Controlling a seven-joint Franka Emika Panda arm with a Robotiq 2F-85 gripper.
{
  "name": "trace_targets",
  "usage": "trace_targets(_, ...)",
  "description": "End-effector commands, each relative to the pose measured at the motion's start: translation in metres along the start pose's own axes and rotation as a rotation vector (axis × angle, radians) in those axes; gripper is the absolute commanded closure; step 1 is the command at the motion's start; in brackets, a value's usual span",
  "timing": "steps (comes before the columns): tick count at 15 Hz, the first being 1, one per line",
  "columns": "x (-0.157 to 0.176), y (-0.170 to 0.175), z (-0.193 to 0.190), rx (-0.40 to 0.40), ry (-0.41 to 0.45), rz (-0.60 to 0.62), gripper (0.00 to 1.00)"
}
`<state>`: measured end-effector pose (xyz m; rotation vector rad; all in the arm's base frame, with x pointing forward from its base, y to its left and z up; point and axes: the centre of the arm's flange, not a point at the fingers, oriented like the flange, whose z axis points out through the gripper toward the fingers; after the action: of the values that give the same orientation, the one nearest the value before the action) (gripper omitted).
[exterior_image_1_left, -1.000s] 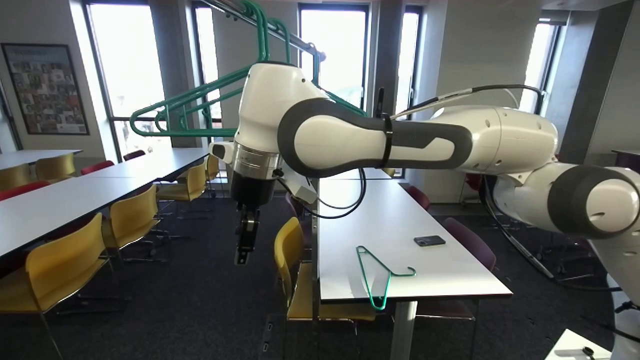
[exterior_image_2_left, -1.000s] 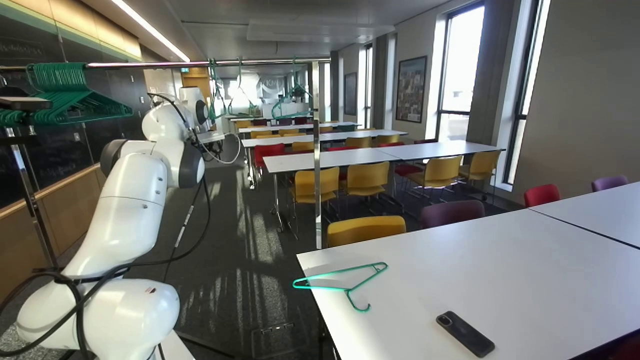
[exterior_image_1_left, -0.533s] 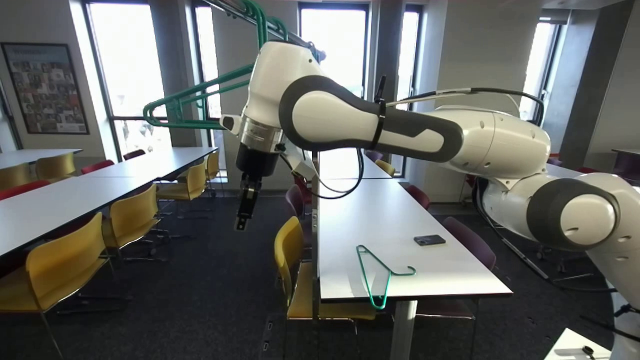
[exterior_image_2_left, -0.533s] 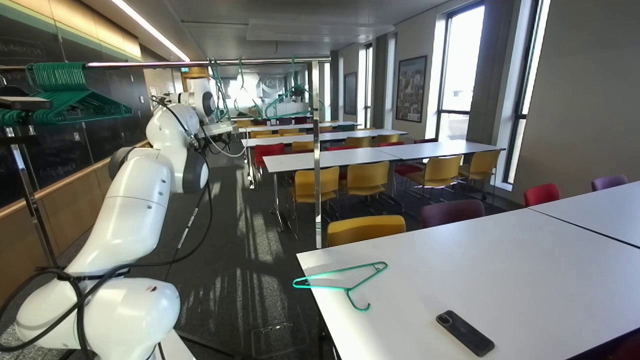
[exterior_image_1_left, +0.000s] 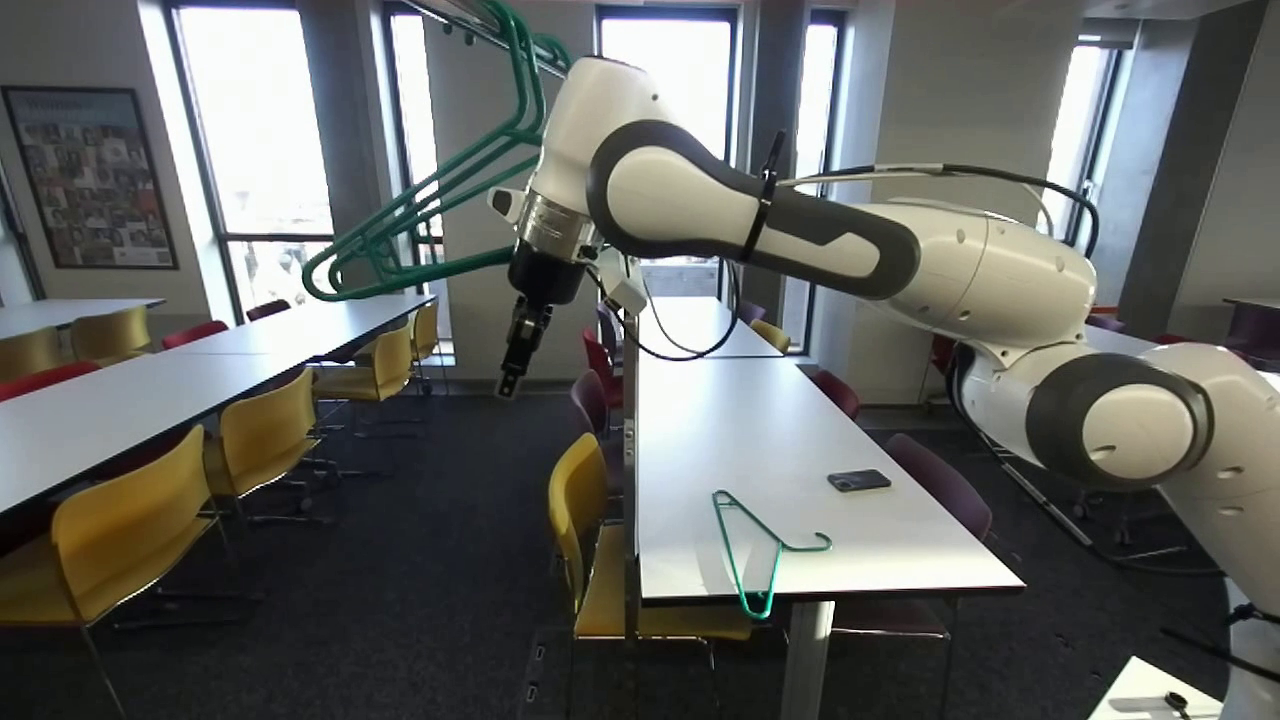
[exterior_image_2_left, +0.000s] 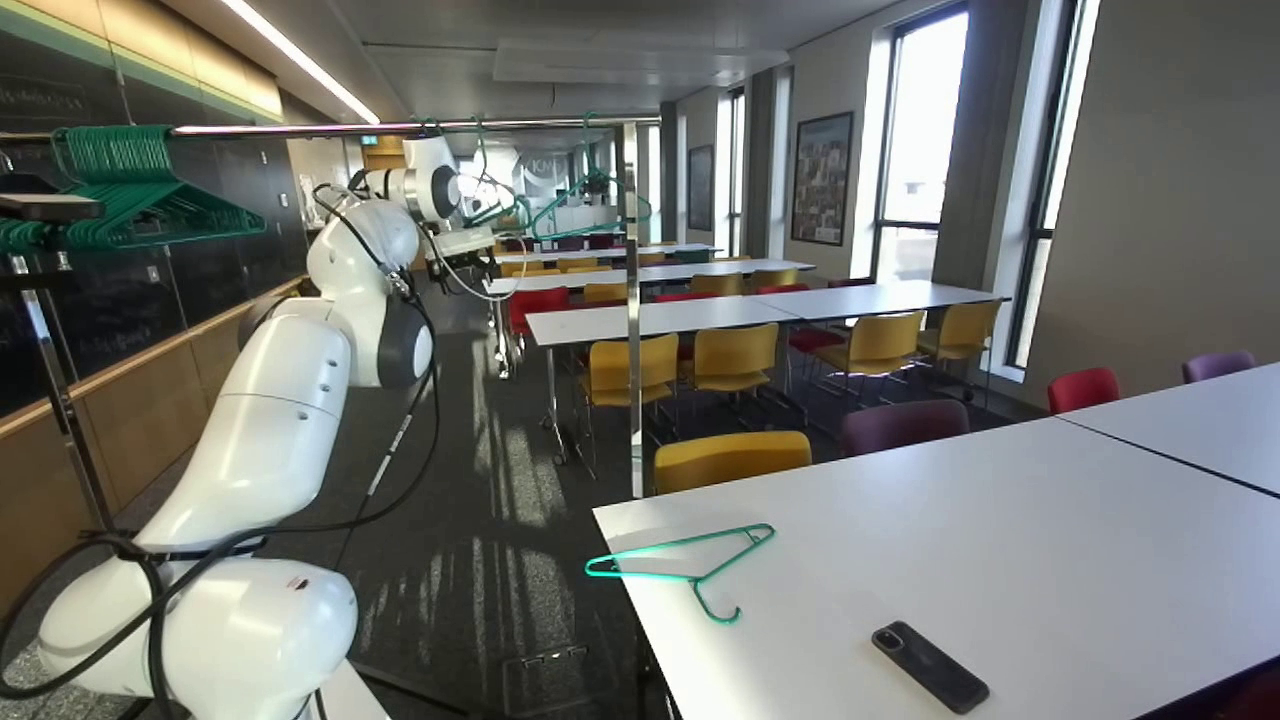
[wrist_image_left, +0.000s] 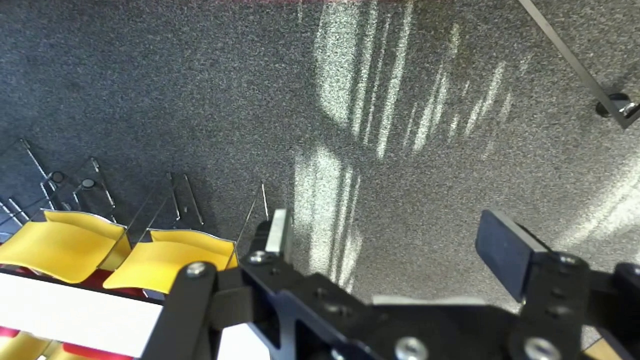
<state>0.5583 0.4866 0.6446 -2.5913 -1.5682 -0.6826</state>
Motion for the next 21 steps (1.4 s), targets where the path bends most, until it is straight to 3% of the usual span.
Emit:
trace_targets(1, -0.007, 0.029, -0.006, 0.057, 0.022, 0.036, 0.0)
trace_targets(10, -0.056, 0.068, 0.007, 0.191, 0.053, 0.118, 0.0)
trace_targets(17, -0.068, -0.028, 0.062, 0.288, -0.03, -0.112, 0.0)
trace_targets(21, -0.069, -0.052, 0.066, 0.226, -0.059, -0.186, 0.0)
